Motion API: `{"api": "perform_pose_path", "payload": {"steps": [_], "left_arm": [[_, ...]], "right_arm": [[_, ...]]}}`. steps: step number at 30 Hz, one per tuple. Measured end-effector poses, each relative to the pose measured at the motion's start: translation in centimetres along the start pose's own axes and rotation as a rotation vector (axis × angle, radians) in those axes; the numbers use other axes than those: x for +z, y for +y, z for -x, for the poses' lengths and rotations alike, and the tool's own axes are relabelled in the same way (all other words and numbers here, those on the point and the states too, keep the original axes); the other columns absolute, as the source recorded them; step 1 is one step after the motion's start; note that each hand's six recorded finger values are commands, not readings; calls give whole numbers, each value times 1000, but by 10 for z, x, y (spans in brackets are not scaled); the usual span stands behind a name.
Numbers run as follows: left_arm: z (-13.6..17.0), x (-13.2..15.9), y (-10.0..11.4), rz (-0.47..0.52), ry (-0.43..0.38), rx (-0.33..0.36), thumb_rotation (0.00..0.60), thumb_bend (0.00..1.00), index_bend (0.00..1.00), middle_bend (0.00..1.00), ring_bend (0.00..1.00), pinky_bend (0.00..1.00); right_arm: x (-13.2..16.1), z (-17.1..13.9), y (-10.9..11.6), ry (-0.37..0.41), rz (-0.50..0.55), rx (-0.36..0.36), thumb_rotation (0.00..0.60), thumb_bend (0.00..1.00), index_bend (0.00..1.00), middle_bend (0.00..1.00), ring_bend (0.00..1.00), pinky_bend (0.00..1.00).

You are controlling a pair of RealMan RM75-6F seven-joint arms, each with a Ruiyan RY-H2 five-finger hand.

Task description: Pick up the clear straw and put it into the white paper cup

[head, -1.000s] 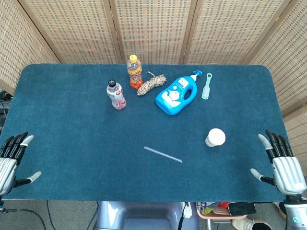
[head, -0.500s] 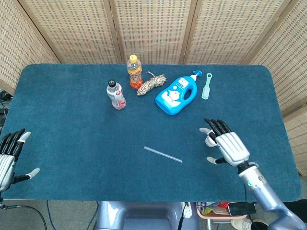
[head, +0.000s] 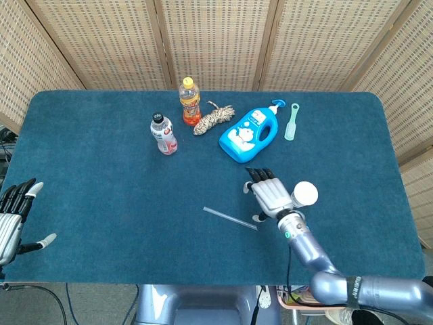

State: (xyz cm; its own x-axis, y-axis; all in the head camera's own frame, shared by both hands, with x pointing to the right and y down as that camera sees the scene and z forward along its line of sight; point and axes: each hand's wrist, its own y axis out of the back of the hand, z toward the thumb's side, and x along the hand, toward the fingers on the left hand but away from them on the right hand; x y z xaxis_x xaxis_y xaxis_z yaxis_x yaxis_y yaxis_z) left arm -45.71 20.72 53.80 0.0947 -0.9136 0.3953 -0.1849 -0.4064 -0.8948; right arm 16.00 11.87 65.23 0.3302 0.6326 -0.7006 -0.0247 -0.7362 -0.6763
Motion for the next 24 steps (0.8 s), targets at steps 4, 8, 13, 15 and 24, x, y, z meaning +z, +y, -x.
{"api": "perform_pose_path", "payload": {"steps": [4, 8, 13, 15, 24], "left_arm": [[-3, -1, 0, 1, 6, -6, 600, 114, 0, 0, 0, 0], [-4, -1, -1, 1, 9, -10, 600, 114, 0, 0, 0, 0], [-5, -1, -1, 2, 9, -14, 600, 114, 0, 0, 0, 0], [-5, -1, -1, 2, 11, -15, 600, 114, 0, 0, 0, 0], [-6, -2, -2, 4, 16, -22, 600, 114, 0, 0, 0, 0]], "right_arm": [[34, 17, -21, 14, 13, 53, 600, 264, 427, 0, 0, 0], [45, 27, -31, 5, 6, 57, 600, 316, 437, 0, 0, 0], [51, 39, -42, -15, -1, 47, 600, 342, 439, 0, 0, 0], [54, 41, -47, -17, 4, 53, 600, 342, 439, 0, 0, 0], [69, 50, -59, -24, 28, 61, 600, 342, 450, 0, 0, 0]]}}
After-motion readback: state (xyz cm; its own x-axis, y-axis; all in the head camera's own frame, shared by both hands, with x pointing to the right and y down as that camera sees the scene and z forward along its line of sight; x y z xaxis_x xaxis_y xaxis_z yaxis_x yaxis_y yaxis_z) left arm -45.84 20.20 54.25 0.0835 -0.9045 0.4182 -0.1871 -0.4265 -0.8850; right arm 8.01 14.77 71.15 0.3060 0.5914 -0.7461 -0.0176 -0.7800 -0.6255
